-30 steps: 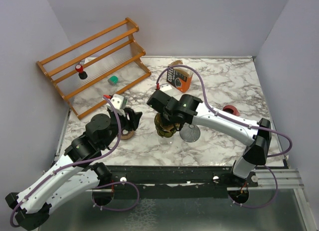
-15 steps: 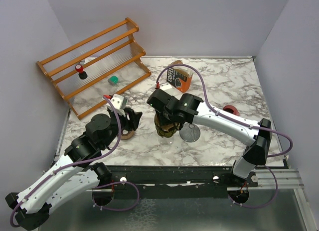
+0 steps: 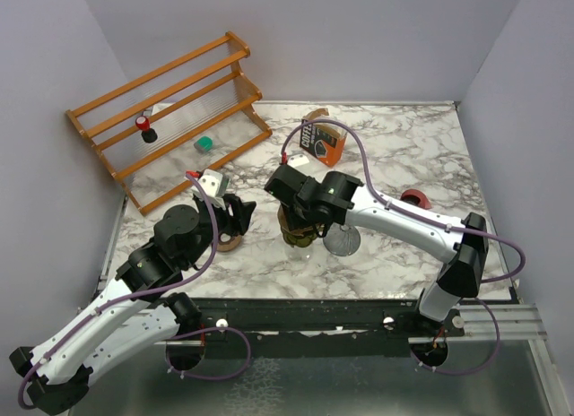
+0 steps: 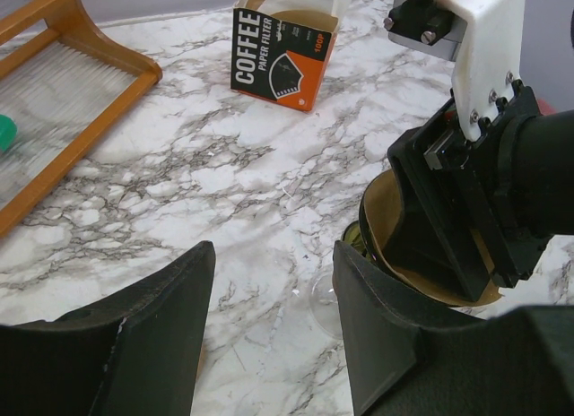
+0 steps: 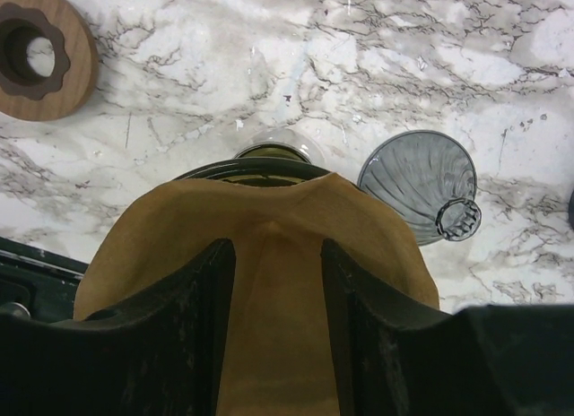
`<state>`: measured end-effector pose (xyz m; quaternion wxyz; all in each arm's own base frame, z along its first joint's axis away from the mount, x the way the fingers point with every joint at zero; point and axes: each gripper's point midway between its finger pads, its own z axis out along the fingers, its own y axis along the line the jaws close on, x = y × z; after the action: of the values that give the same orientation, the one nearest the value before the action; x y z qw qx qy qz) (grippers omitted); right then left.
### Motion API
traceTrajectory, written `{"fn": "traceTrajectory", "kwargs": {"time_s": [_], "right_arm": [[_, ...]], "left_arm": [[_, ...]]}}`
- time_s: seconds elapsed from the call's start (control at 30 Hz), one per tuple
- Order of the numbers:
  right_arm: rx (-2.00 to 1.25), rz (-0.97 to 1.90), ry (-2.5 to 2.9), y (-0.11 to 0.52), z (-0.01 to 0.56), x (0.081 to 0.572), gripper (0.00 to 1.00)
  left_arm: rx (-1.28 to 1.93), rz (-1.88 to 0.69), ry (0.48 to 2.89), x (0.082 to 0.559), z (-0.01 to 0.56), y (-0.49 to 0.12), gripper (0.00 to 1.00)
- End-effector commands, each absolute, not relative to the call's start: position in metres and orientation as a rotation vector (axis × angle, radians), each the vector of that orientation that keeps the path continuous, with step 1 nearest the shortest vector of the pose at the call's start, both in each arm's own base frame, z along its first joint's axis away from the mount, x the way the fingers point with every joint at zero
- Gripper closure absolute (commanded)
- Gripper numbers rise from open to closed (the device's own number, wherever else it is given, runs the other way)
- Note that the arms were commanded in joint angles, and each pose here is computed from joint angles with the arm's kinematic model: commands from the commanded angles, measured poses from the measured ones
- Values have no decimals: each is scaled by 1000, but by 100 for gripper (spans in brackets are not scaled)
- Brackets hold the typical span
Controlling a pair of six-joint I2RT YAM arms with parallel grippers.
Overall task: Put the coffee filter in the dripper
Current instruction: Place the coffee filter in the coffee dripper.
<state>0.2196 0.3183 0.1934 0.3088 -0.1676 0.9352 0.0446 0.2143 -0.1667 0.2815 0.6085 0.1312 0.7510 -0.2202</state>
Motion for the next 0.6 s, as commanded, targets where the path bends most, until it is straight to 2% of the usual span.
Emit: {"fn": "traceTrajectory", "kwargs": {"time_s": [0.0, 0.57], "right_arm": [[-451, 68, 2483, 313, 182, 221, 52], [-465, 76, 2494, 316, 175, 220, 70]], "left_arm": [[296, -490, 1733, 215, 279, -163, 43], [297, -487, 1731, 215, 279, -163, 43]]}}
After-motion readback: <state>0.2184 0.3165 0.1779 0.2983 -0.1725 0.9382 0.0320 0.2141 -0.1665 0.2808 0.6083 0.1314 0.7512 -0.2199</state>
